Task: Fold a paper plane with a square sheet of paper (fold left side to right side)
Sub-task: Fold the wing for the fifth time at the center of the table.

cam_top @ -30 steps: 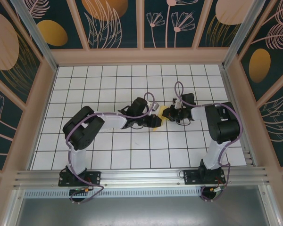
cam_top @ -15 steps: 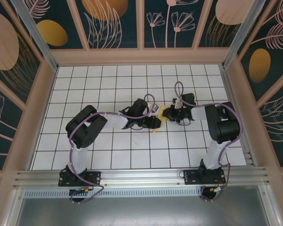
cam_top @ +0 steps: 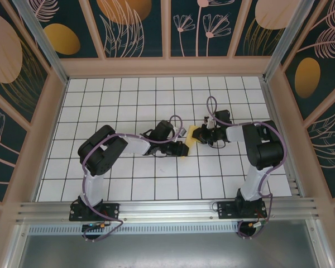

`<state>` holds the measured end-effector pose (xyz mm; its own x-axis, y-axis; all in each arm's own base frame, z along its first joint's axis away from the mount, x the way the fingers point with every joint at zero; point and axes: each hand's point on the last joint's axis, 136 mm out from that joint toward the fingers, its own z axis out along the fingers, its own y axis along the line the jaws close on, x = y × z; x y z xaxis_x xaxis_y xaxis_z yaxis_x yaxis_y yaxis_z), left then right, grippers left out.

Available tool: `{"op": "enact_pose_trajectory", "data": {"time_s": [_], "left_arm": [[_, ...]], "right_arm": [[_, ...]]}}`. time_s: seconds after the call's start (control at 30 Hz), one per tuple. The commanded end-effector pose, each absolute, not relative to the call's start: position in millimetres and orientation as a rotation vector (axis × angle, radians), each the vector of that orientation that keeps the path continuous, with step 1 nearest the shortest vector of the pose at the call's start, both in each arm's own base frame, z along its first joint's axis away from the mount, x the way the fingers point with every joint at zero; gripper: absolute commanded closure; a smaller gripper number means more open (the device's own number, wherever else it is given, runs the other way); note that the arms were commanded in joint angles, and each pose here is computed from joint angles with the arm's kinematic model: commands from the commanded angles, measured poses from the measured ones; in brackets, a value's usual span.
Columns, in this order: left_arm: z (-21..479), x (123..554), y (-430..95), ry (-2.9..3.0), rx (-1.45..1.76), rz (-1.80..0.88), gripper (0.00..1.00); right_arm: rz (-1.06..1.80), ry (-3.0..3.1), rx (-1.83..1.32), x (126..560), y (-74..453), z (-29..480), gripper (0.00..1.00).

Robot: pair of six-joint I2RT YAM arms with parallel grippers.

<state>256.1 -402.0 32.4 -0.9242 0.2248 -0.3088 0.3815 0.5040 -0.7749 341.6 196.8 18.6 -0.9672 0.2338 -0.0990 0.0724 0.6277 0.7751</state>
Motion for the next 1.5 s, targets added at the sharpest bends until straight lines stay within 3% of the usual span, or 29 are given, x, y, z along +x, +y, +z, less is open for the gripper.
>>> {"op": "enact_pose_trajectory", "data": {"time_s": [0.0, 0.2, 0.33, 0.7, 1.13, 1.47], "left_arm": [[29.2, 241.3, -401.2, 2.575, 0.547, -1.464, 0.79], [77.2, 261.1, -409.3, 2.439, 0.567, -1.489, 0.77], [83.9, 279.3, -408.7, 2.422, 0.563, -1.428, 0.76], [47.3, 297.5, -410.9, 2.505, 0.551, -1.322, 0.73], [16.6, 273.9, -409.6, 2.597, 0.616, -1.355, 0.73], [-2.0, 254.0, -401.5, 2.68, 0.718, -1.192, 0.73]], "right_arm": [[1.125, 2.791, 0.349, 325.2, 178.6, -17.6, 0.86], [1.124, 2.794, 0.347, 324.0, 178.3, -17.4, 0.86], [1.128, 2.79, 0.347, 324.7, 178.6, -16.7, 0.86], [1.136, 2.789, 0.343, 324.1, 179.7, -16.2, 0.86], [1.131, 2.798, 0.357, 323.6, 178.7, -19.9, 0.86], [1.119, 2.812, 0.373, 323.0, 178.0, -22.6, 0.86]]}}
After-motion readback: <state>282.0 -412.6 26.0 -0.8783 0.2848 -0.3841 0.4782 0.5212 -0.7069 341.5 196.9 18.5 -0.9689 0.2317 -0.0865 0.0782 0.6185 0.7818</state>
